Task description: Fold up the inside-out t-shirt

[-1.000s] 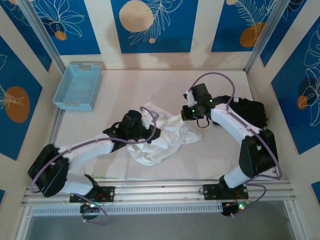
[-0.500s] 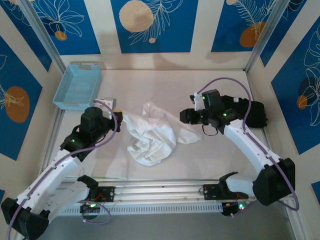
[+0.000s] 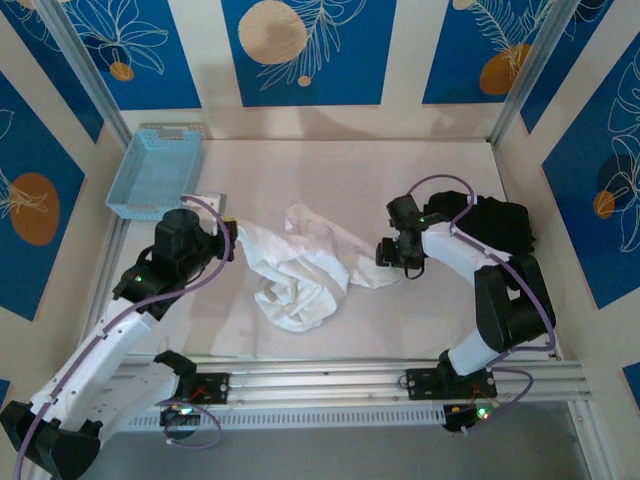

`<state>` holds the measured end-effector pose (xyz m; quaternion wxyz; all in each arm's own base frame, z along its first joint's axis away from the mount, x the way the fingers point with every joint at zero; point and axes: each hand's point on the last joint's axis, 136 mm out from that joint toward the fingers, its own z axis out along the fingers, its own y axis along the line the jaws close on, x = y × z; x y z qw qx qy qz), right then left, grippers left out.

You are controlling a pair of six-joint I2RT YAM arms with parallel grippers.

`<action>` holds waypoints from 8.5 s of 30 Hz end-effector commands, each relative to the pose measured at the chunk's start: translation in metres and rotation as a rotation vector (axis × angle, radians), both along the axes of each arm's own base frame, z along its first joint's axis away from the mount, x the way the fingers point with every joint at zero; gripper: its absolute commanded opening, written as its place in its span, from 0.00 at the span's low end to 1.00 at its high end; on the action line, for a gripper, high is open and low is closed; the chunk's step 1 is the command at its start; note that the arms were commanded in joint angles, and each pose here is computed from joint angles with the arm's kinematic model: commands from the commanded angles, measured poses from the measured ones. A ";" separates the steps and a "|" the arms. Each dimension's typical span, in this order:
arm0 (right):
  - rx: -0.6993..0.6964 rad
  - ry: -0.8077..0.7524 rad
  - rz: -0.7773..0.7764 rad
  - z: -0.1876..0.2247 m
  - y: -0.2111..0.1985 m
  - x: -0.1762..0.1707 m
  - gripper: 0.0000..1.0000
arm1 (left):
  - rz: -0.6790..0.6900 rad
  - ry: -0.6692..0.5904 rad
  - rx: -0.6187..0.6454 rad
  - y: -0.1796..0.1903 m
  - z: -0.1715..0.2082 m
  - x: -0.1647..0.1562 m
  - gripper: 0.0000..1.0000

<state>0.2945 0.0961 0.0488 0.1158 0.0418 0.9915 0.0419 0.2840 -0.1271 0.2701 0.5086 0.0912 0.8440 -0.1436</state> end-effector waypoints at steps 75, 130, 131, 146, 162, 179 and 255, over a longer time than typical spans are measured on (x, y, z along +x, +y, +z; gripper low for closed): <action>0.821 -0.174 0.179 0.083 0.077 0.021 0.08 | 0.331 0.047 -0.012 0.133 0.063 0.056 0.00; 0.834 -0.487 0.260 0.219 0.051 0.056 0.00 | 0.336 0.002 -0.115 0.149 0.109 0.108 0.00; 0.847 -0.446 0.266 0.205 0.056 0.056 0.00 | 0.337 0.025 -0.104 0.150 0.098 0.108 0.00; 0.941 -0.152 0.252 0.079 0.089 0.096 0.06 | 0.294 0.111 -0.153 0.140 0.058 0.111 0.00; 0.935 -0.125 0.200 0.059 0.074 0.076 0.29 | 0.285 0.102 -0.145 0.139 0.060 0.110 0.00; 0.930 -0.123 0.207 0.056 0.075 0.064 0.33 | 0.286 0.100 -0.139 0.139 0.060 0.109 0.00; 0.297 -1.397 0.219 0.483 -0.034 -0.090 0.00 | 0.228 -0.637 -0.303 0.111 0.338 -0.051 0.00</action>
